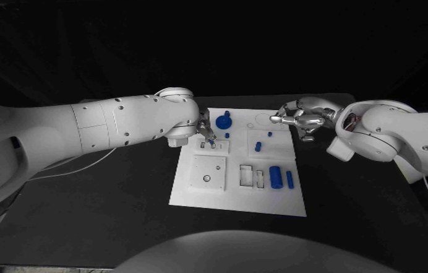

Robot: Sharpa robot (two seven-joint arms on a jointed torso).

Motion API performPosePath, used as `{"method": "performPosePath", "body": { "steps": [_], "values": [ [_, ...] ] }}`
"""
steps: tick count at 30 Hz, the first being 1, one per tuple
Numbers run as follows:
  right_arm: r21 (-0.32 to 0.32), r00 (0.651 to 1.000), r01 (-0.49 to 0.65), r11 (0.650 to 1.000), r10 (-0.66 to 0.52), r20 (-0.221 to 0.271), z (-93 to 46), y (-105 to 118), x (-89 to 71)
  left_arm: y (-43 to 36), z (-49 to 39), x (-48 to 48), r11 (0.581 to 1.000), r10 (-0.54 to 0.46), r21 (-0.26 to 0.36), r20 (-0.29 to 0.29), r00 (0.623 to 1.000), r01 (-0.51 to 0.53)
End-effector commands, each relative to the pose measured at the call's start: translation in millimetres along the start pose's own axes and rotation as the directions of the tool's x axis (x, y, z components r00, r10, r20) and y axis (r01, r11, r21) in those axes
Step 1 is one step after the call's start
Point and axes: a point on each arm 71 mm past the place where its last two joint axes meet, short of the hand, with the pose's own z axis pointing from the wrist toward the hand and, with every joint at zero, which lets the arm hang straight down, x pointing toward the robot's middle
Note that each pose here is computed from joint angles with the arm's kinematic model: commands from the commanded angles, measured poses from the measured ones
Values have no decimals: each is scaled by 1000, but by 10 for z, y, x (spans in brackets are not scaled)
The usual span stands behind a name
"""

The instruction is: Assemble the parts on the task board

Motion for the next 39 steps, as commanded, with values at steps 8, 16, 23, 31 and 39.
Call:
{"method": "performPosePath", "body": {
  "steps": [8,16,23,31,39],
  "values": [
    [1,1000,1,1000,-1,-22,10,-7,30,-24,33,39,998,60,-22,4,998,-59],
    [-1,1000,1,1000,-1,-21,10,-9,32,-47,53,41,999,36,6,53,998,-37],
    [-2,1000,1,1000,-1,-20,12,-9,33,-81,64,45,999,28,26,75,997,-30],
    [-4,1000,1,1000,-1,-21,16,-4,37,-92,83,81,999,28,31,67,997,-30],
    [-4,1000,0,1000,0,-20,15,-7,34,-70,99,96,999,33,22,55,998,-34]
  ]
}}
